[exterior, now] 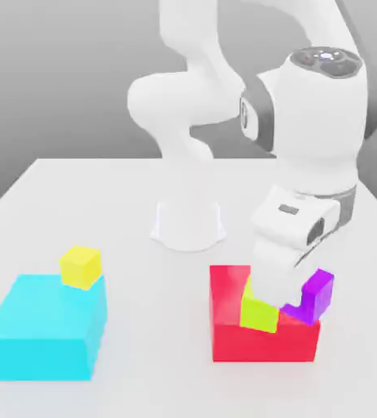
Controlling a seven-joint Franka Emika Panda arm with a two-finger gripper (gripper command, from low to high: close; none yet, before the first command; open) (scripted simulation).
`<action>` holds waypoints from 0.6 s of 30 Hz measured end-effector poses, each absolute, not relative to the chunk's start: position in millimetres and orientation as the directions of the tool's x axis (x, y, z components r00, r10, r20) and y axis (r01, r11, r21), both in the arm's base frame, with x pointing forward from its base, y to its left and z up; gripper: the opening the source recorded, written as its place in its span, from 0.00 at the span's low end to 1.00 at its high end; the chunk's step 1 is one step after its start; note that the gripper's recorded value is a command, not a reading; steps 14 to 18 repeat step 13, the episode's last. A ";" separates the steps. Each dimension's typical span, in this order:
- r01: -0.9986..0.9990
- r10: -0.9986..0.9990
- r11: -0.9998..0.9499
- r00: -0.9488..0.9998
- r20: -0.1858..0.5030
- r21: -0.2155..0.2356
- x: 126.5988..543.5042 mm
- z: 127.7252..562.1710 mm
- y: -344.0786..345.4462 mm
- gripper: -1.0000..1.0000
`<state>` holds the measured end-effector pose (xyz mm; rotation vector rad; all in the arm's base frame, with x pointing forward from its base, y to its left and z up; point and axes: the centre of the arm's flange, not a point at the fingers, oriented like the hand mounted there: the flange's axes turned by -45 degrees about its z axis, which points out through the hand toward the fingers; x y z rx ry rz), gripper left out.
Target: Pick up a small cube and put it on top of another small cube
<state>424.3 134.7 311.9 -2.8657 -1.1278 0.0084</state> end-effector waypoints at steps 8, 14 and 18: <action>0.542 0.542 -0.841 0.841 0.000 -0.004 383.1 300.1 113.2 0.00; 0.540 0.540 -0.842 0.842 0.000 -0.002 381.6 276.8 112.6 1.00; 0.540 0.540 -0.842 0.842 0.000 -0.002 381.6 276.8 112.6 1.00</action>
